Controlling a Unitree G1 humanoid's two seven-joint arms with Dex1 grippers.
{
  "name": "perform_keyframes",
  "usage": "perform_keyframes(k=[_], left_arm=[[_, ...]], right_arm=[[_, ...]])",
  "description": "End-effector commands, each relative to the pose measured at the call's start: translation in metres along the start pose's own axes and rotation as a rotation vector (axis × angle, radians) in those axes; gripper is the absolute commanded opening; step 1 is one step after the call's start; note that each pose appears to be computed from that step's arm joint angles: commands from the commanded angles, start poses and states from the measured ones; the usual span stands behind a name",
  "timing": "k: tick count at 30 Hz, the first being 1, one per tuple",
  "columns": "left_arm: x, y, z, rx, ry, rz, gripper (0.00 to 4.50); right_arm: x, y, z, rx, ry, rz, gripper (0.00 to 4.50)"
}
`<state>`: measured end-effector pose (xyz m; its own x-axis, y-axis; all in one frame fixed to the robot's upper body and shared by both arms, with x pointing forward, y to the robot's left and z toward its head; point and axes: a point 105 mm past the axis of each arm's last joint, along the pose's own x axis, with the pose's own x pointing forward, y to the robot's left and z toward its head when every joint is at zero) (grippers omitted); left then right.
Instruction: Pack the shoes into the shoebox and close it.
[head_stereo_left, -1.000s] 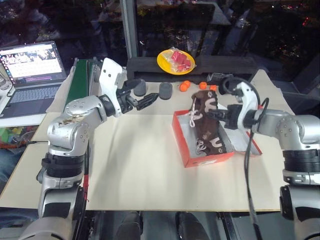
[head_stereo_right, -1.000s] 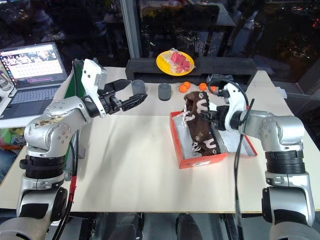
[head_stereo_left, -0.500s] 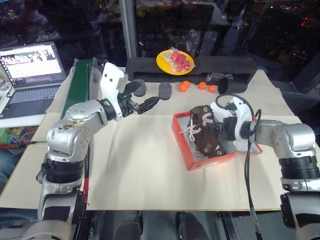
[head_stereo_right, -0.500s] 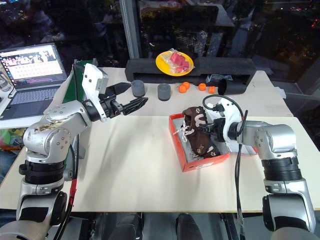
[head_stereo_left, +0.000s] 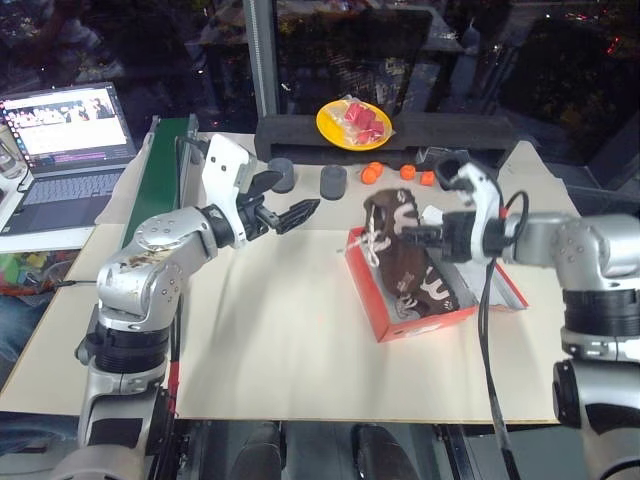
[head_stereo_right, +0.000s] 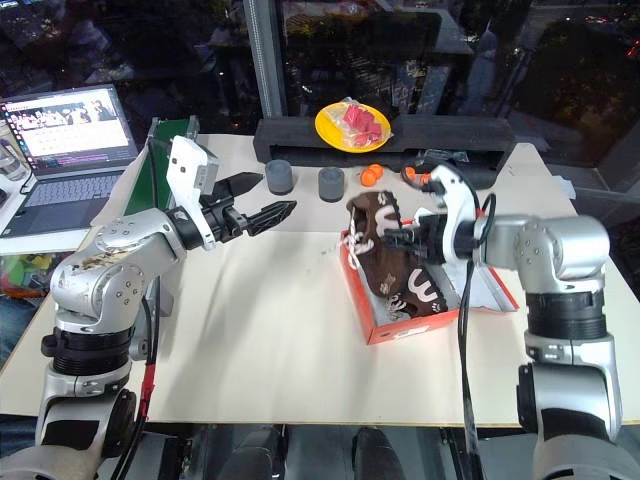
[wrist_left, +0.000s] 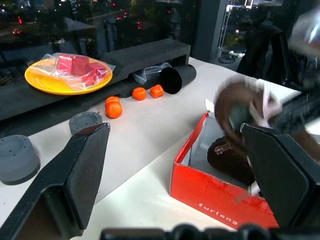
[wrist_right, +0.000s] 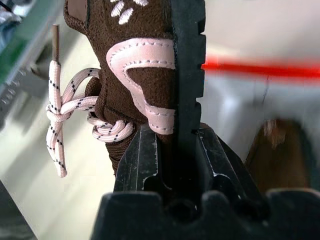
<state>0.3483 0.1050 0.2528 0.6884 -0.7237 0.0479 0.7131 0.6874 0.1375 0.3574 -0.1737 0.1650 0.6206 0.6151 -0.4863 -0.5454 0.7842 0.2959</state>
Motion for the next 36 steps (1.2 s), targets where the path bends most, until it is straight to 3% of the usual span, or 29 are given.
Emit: perform_keyframes(k=[1, 4, 10, 18, 24, 30, 36], left_arm=[[-0.005, -0.005, 0.014, 0.04, -0.031, -0.039, 4.5], [-0.006, -0.006, 0.015, 0.045, -0.026, -0.055, 4.5], [-0.005, -0.006, 0.014, 0.046, -0.024, -0.056, 4.5], [-0.007, -0.01, 0.012, 0.043, -0.021, -0.053, 4.5], [-0.007, -0.011, 0.011, 0.04, -0.015, -0.055, 4.5], [-0.002, -0.017, 0.011, 0.036, -0.014, -0.082, 4.5], [-0.001, -0.018, 0.01, 0.035, -0.01, -0.087, 4.5]], right_arm=[[0.0, -0.013, 0.004, -0.043, -0.041, -0.04, 0.38], [0.006, -0.023, 0.0, -0.087, 0.007, -0.087, 0.38], [0.025, -0.042, -0.02, -0.37, 0.268, -0.249, 0.38], [0.044, -0.049, -0.04, -0.473, 0.454, -0.214, 0.38], [0.065, -0.046, -0.047, -0.452, 0.477, -0.182, 0.38], [0.092, -0.029, -0.044, -0.298, 0.42, -0.125, 0.38], [0.092, -0.016, -0.045, -0.09, 0.418, -0.038, 0.38]])
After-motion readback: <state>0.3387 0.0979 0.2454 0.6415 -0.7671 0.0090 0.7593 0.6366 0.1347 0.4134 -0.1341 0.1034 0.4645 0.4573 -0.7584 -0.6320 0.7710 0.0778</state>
